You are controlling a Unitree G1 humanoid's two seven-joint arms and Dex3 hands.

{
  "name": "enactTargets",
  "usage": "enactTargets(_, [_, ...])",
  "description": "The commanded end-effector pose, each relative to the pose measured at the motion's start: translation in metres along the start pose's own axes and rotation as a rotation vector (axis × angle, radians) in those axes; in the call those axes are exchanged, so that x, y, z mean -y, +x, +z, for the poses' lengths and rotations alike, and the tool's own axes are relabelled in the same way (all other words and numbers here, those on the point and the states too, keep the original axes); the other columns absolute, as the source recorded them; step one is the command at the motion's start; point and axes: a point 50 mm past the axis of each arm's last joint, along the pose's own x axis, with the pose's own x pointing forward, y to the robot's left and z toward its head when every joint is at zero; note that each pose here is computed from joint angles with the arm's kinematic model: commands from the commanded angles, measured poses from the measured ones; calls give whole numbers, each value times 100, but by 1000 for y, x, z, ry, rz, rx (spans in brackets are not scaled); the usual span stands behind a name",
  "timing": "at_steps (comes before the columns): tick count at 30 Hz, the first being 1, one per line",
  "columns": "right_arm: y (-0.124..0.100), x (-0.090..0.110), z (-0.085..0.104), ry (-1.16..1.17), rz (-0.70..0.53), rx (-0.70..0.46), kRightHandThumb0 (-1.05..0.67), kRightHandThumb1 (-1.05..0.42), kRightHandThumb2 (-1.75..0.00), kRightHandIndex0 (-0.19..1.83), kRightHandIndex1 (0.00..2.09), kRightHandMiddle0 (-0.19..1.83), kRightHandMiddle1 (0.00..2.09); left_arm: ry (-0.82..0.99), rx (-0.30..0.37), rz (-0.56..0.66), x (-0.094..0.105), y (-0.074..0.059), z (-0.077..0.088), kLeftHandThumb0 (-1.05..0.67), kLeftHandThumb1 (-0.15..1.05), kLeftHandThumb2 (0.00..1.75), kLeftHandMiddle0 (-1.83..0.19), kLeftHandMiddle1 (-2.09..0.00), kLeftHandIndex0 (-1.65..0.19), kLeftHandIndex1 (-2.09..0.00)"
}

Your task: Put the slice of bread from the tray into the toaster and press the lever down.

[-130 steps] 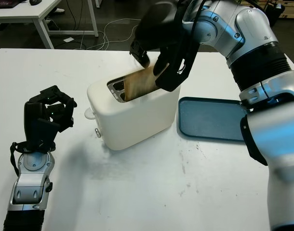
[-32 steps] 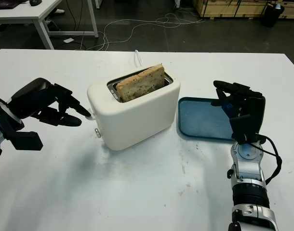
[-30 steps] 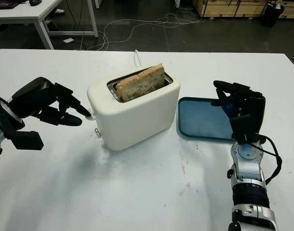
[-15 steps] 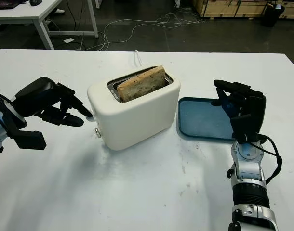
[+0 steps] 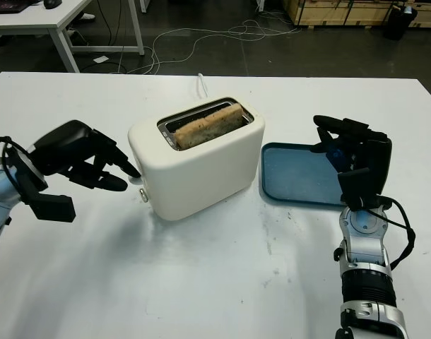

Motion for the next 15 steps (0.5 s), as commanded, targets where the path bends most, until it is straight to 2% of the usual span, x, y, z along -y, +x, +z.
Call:
enactTargets(1, [-1,4,4,6,-1,37,-71,-92,-16,118,80,140,0,-26,-43,-76,31,1,-4,-79,92,17,-115,-137,-127,0])
enactTargets(5, [-2,5,5,6,9,47,-72,-92,-16,118,82,141,0,125,-130,-131,77,8,-10,-76,92,15,-111,-157,-128,0])
enactTargets(8, [-3,4,7,0,15,57,-70,-92,-16,117,82,140,0,143,-180,-161,112,14,-13,-75,92,11,-113,-163,-133,-2])
enactTargets(11, [-3,4,9,10,22,66,-69,-92,-16,117,83,140,0,129,-203,-158,130,19,-10,-78,92,12,-115,-162,-136,-3])
enactTargets(15, [-3,5,10,14,29,73,-67,-92,-15,116,85,139,0,96,-226,-147,140,20,-7,-77,92,7,-117,-156,-136,-2])
